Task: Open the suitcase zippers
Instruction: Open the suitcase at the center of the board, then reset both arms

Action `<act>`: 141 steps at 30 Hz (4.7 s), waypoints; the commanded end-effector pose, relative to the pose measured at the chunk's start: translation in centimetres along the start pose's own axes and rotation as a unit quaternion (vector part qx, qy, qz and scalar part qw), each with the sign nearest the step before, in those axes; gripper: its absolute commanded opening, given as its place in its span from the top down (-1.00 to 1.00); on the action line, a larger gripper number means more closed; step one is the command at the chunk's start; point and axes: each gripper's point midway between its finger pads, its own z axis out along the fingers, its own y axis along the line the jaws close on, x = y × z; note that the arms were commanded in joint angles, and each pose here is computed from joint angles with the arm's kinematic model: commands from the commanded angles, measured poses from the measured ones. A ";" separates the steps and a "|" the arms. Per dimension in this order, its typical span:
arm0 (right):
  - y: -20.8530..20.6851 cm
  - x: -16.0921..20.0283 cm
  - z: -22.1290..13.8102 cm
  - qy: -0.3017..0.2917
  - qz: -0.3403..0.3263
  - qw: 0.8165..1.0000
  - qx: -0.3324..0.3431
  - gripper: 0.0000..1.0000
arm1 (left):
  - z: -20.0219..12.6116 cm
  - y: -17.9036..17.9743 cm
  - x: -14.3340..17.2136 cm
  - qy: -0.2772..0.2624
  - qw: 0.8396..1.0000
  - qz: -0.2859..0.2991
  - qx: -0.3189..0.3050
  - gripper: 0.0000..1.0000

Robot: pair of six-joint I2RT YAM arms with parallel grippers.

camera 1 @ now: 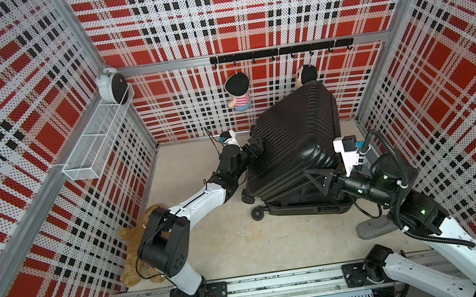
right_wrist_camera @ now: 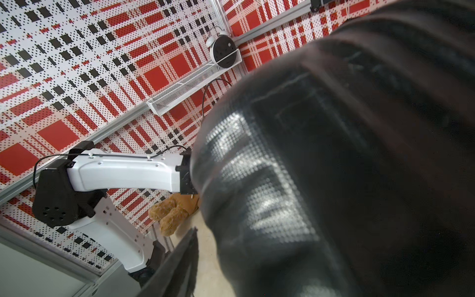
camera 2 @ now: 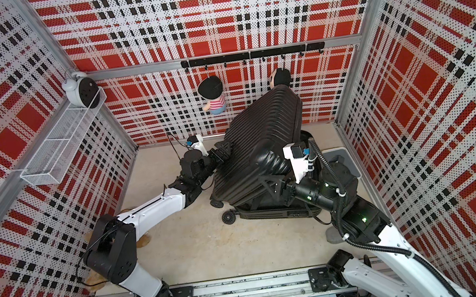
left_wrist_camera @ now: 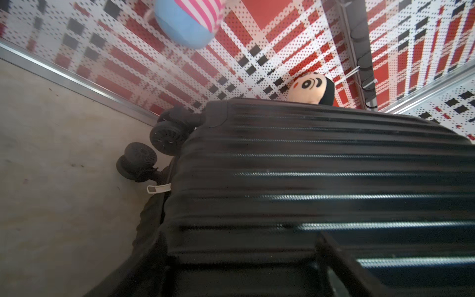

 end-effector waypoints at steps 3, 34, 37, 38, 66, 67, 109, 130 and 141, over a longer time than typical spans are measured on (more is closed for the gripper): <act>3.0 -3.0 0.5 -0.035 -0.045 0.996 -0.068 -0.11 | -2.4 2.9 13.2 0.218 0.975 0.030 -0.036 -0.81; 4.4 0.6 10.6 0.025 0.055 0.978 -0.198 -0.14 | -21.1 2.2 -9.3 -0.078 0.989 0.056 -0.111 -0.97; 3.6 1.5 10.8 0.031 0.063 0.981 -0.183 -0.16 | -21.2 4.1 -9.3 -0.074 0.988 0.046 -0.127 -0.97; 3.4 1.9 11.0 0.035 0.067 0.981 -0.179 -0.17 | -21.3 4.7 -9.3 -0.075 0.987 0.042 -0.132 -0.97; -7.2 8.3 7.4 0.064 0.119 0.991 0.016 -0.52 | -30.3 10.5 -14.4 -0.196 0.949 0.012 -0.249 -0.98; -7.5 8.2 7.2 0.063 0.119 0.991 0.020 -0.52 | -30.6 10.3 -14.6 -0.199 0.947 0.014 -0.251 -0.98; -29.5 8.8 -10.8 -0.155 -0.085 0.848 0.500 -0.99 | -16.5 5.4 -5.4 -0.156 0.917 0.309 -0.200 -0.96; -33.8 13.4 -8.2 -0.146 -0.133 0.851 0.487 -0.99 | -17.1 16.5 -6.4 -0.179 0.862 0.406 -0.245 -0.96; -36.5 14.7 -4.5 -0.068 -0.128 0.873 0.465 -0.99 | -17.2 18.8 -5.8 -0.178 0.862 0.404 -0.251 -0.96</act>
